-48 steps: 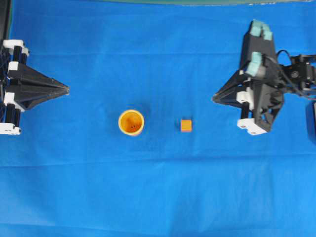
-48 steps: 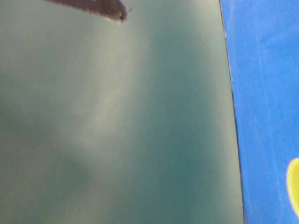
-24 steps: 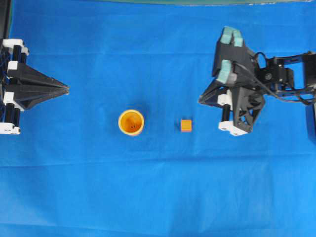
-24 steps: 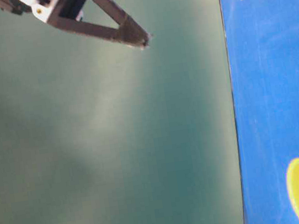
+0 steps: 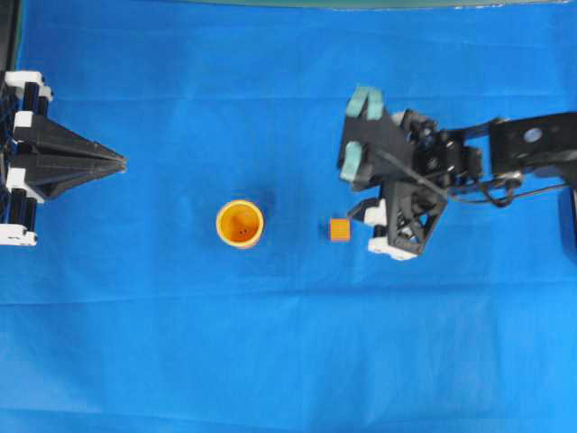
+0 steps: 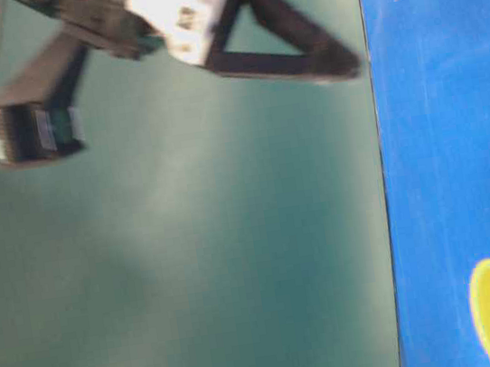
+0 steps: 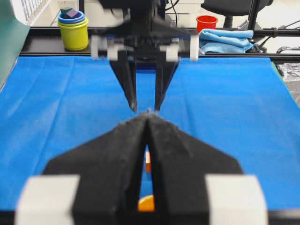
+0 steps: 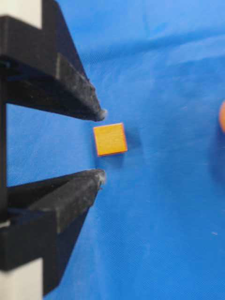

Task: Move the block forward with right arm.
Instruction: 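Move the open right gripper left toward the small orange cube, then lower the right gripper around the orange cube and close it, then lift the orange cube off the table with the right gripper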

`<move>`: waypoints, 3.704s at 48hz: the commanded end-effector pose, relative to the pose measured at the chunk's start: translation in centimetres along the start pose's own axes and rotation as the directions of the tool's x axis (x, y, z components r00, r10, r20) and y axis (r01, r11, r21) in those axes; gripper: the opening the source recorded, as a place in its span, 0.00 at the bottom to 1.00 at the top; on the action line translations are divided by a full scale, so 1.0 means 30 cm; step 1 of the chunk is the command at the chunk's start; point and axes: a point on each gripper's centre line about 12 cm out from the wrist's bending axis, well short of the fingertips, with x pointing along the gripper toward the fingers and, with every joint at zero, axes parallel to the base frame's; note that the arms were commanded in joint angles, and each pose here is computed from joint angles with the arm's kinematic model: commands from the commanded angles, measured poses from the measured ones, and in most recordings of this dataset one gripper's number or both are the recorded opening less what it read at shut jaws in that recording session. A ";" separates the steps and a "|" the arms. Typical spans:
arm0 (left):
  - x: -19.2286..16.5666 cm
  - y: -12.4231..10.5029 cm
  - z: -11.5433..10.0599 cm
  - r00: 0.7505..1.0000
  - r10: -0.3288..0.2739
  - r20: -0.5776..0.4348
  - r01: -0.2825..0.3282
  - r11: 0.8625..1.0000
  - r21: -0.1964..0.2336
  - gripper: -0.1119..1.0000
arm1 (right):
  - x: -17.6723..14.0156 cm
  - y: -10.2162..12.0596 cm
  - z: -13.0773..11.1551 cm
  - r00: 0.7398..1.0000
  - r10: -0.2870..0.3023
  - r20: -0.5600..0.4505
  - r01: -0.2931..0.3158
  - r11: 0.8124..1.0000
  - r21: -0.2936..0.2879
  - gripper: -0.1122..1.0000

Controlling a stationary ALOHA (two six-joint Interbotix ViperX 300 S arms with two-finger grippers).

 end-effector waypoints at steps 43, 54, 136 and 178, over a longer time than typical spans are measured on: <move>0.009 0.000 0.045 0.999 0.000 0.034 0.000 1.000 0.002 0.11 | 0.216 0.072 -0.039 0.995 0.008 -0.099 -0.021 0.991 -0.129 0.60; 0.008 0.001 0.046 0.999 0.001 0.035 -0.001 1.000 0.002 0.11 | 0.219 0.068 -0.044 0.994 0.003 -0.106 -0.020 0.987 -0.159 0.63; 0.008 0.000 0.044 0.999 0.000 0.032 0.000 1.000 0.005 0.11 | 0.278 0.031 -0.052 0.993 -0.020 -0.116 0.002 0.988 -0.154 0.46; 0.009 0.000 0.040 1.000 0.000 0.023 0.000 1.000 0.002 0.11 | -0.229 0.075 0.150 1.000 0.000 -0.010 -0.002 0.990 -0.140 0.46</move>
